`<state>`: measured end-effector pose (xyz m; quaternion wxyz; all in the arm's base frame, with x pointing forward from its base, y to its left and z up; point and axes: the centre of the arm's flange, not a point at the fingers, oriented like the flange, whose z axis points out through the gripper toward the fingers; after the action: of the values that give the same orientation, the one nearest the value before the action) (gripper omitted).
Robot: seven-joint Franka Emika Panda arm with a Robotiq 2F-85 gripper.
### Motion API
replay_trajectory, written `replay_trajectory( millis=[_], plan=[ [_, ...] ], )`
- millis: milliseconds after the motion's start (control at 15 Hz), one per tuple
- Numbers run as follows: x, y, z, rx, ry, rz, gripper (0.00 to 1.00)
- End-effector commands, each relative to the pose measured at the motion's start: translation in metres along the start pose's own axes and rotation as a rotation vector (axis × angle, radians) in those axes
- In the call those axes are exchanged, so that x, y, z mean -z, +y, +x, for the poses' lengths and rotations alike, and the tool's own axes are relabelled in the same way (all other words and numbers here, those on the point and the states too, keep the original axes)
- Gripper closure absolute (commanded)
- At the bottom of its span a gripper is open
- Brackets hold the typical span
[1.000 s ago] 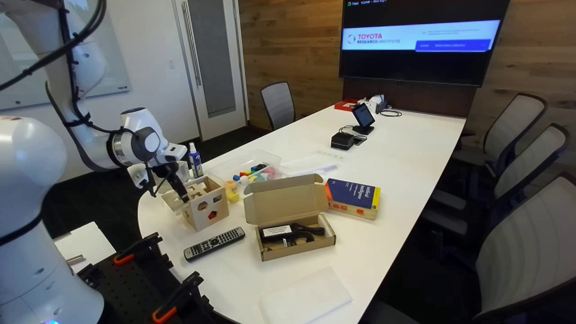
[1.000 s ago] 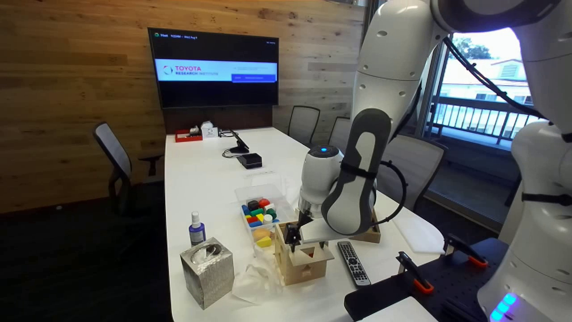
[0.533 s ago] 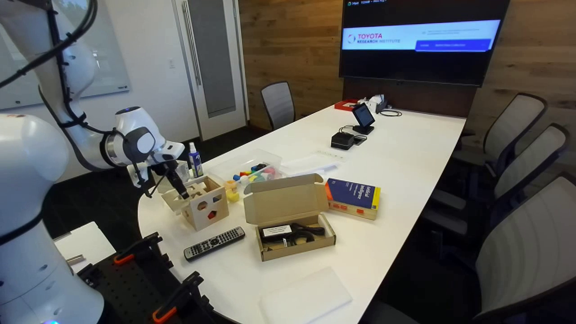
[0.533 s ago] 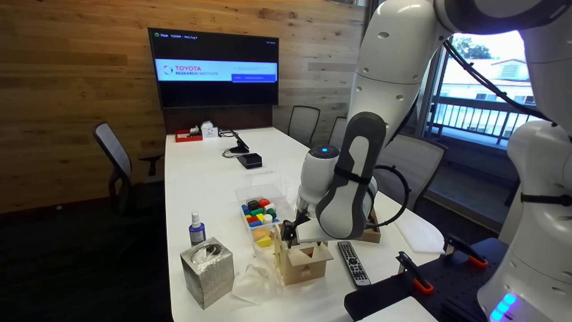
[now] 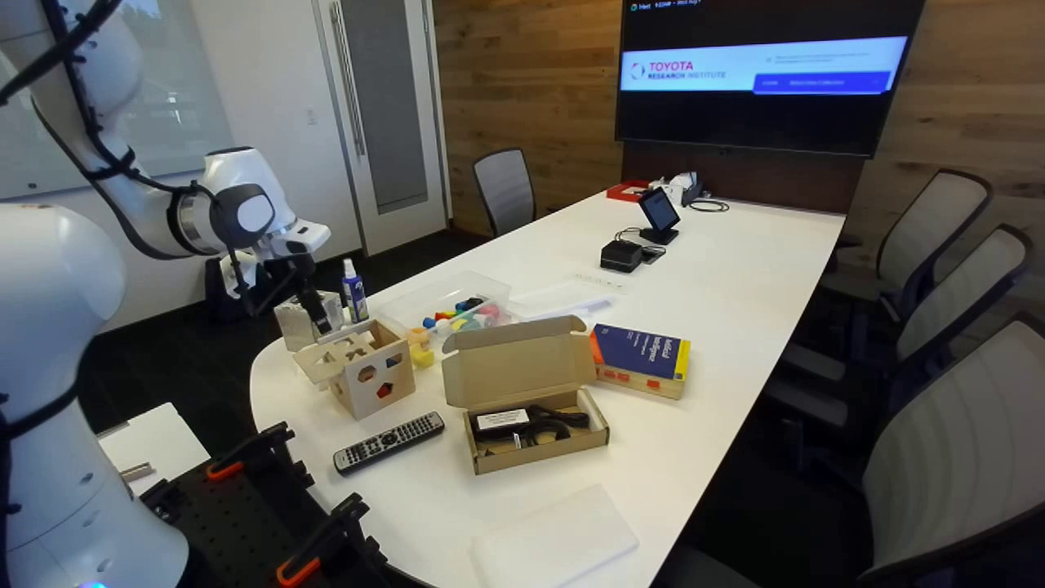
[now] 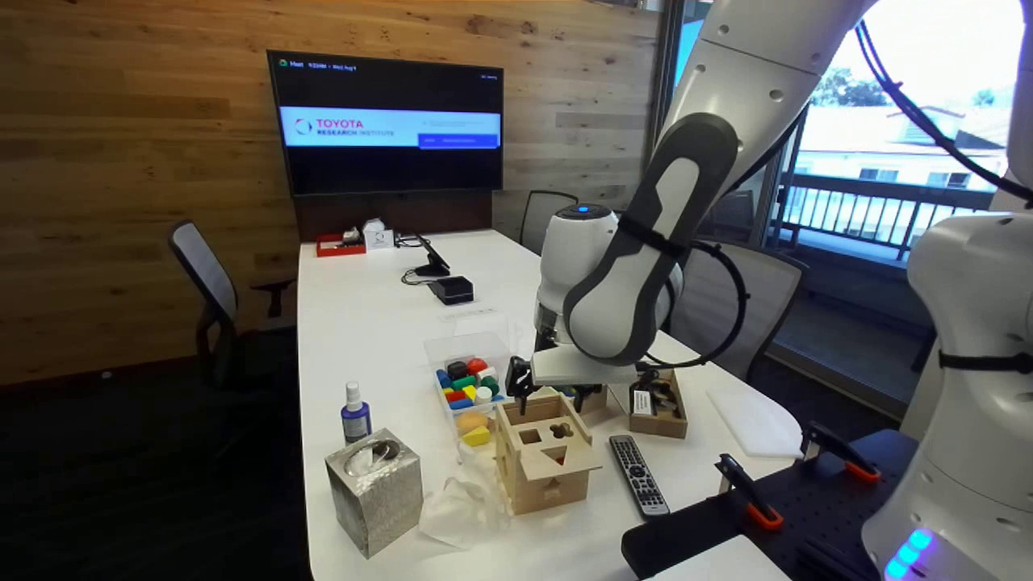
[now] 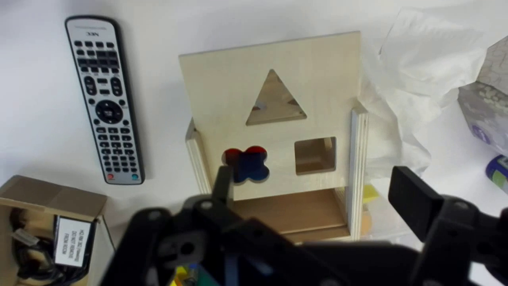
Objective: Close the lid of the toy box
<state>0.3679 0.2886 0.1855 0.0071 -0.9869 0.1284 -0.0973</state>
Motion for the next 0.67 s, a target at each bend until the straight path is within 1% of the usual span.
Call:
replay_trajectory(
  millis=[0, 267, 467, 600],
  plan=[
    [0.015, 0.01, -0.006, -0.021, -0.172, 0.022, 0.0],
    [-0.004, 0.016, -0.022, -0.016, -0.331, 0.058, 0.0],
    [-0.02, 0.021, -0.027, -0.004, -0.399, 0.081, 0.0],
    [-0.035, 0.024, -0.026, 0.014, -0.419, 0.08, 0.0]
  ],
)
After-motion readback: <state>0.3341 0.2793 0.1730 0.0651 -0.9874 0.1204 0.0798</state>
